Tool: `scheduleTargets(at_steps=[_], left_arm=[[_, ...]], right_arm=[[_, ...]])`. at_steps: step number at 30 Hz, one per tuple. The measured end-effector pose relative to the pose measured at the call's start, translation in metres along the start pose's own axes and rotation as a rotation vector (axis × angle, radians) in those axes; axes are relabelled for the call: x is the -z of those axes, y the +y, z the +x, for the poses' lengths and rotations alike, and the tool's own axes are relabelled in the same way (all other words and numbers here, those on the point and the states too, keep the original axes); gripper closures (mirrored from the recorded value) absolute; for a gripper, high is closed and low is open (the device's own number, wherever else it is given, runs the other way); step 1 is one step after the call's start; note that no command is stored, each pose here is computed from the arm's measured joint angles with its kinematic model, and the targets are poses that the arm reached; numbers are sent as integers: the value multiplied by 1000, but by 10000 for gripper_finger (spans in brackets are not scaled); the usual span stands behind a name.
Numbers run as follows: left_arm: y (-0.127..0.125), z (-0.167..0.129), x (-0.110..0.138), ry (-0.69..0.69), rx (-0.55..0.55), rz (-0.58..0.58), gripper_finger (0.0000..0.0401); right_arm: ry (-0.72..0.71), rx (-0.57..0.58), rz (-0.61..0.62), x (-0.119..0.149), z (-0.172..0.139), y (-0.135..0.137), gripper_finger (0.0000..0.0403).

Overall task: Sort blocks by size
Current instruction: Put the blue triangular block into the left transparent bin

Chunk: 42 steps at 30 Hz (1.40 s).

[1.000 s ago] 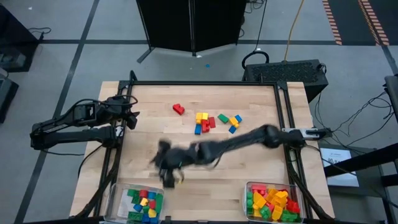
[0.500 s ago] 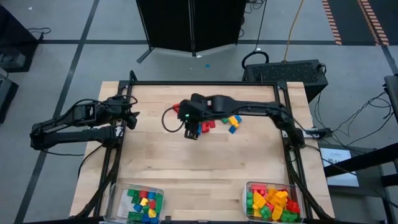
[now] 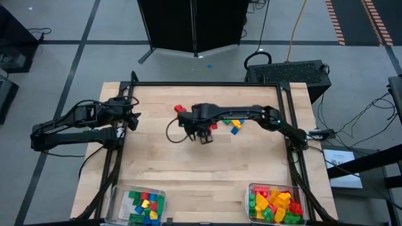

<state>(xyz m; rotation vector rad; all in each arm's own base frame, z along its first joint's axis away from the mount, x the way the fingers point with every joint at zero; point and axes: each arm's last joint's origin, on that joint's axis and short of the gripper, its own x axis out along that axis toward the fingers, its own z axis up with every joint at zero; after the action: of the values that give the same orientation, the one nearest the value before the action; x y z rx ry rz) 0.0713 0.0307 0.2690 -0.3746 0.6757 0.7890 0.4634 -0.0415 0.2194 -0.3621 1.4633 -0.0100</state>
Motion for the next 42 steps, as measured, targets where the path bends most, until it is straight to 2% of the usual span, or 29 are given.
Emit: scheduleTargets(at_steps=[3,8,12,15,24,37,42], left_arm=[[0,0,0,0,0,0,146],[0,0,0,0,0,0,146],[0,0,0,-1,-1,0,146],[0,0,0,-2,-4,0,146],[0,0,0,-6,-10,0,146],[0,0,0,-9,-14,-1,146],[0,0,0,-9,-14,-1,146]], right_arm=[[24,13,-170,-1,7,3,211],[-26,22,-371,-8,10,6,211],[-58,-31,-561,-10,16,7,211],[-83,-60,-656,-11,16,9,211],[-121,-89,-737,-10,19,3,211],[-66,-168,-763,-13,57,12,211],[-61,-161,-759,-14,64,9,211]])
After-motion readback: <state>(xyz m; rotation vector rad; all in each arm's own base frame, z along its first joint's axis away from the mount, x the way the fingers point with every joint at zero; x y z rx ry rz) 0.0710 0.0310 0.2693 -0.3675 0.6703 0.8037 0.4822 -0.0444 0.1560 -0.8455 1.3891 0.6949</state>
